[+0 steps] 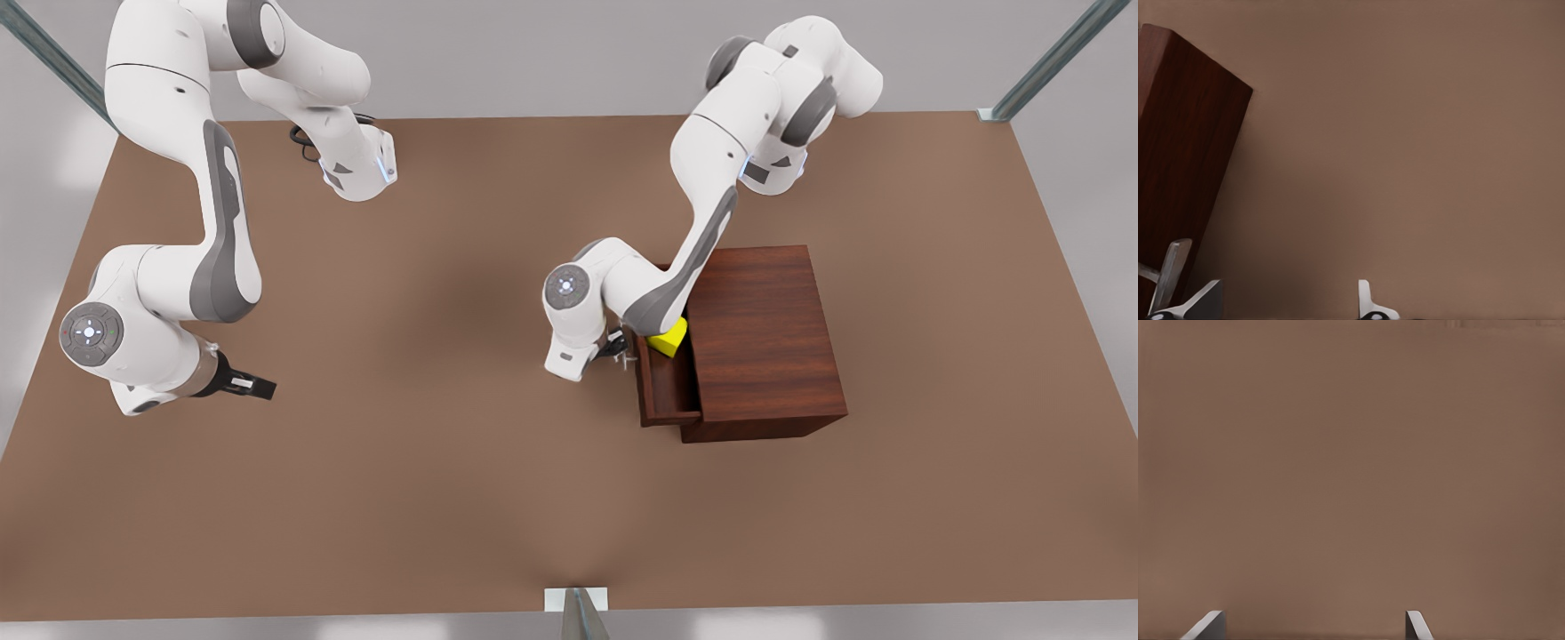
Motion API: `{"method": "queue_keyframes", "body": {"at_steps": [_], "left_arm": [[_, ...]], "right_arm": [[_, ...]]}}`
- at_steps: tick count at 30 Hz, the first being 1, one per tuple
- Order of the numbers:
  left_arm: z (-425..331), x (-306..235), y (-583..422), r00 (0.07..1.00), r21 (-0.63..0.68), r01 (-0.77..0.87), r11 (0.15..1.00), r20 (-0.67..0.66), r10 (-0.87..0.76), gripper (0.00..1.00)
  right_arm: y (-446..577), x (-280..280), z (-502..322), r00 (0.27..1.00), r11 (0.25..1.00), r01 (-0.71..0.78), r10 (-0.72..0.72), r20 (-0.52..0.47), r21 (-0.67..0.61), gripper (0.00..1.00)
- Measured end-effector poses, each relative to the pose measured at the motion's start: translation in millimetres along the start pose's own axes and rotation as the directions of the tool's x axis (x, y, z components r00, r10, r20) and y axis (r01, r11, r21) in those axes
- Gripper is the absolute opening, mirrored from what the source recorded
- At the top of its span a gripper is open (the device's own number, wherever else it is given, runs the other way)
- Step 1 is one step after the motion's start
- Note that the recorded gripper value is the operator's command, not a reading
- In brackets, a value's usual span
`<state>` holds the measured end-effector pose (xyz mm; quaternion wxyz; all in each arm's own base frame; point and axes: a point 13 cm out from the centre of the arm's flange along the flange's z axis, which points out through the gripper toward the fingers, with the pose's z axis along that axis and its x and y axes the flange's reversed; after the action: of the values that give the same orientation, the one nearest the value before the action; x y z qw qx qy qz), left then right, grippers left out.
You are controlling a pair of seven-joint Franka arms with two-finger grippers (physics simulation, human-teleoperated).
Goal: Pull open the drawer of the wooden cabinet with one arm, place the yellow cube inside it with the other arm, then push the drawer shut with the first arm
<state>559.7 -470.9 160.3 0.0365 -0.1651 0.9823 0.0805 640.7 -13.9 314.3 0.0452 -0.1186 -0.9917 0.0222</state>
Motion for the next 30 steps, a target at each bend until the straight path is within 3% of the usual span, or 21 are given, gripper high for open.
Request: {"method": "queue_keyframes", "body": {"at_steps": [9,21,23,24,26,28,30], "left_arm": [[7.0,17.8,67.7,0.999,-0.053,-0.05,0.997,-0.024,0.049,1.0],[11.7,-14.4,99.9,0.997,-0.034,-0.075,0.997,-0.022,0.074,1.0],[-18.9,-22.5,101.8,0.997,-0.005,-0.074,0.997,-0.002,0.074,1.0],[-72.3,-41.0,113.6,0.999,0.048,-0.038,0.998,0.02,0.037,1.0],[-164.8,-130.2,201.6,0.99,0.146,0.134,0.98,0.019,-0.139,1.0],[-179.2,-207.4,322.4,0.953,0.157,0.303,0.94,-0.045,-0.299,1.0],[-173.0,-206.2,397.7,0.933,0.154,0.354,0.922,-0.119,-0.339,1.0]], "right_arm": [[-1.1,-1.8,-2.6,0.999,0.999,0.035,-0.035,0.005,-0.001,1.0],[-0.6,-2.6,-4.4,0.998,0.998,0.063,-0.063,0.009,-0.002,1.0],[-0.6,-2.5,-4.4,0.998,0.998,0.066,-0.066,0.008,-0.001,1.0],[-0.6,-2.5,-4.6,0.998,0.998,0.067,-0.067,0.009,-0.001,1.0],[-1.1,-2.6,-4.7,0.998,0.998,0.069,-0.069,0.009,-0.002,1.0],[-1.6,-2.7,-4.7,0.997,0.998,0.071,-0.071,0.009,-0.002,1.0],[-1.6,-2.7,-4.6,0.997,0.997,0.073,-0.073,0.009,-0.002,1.0]]}}
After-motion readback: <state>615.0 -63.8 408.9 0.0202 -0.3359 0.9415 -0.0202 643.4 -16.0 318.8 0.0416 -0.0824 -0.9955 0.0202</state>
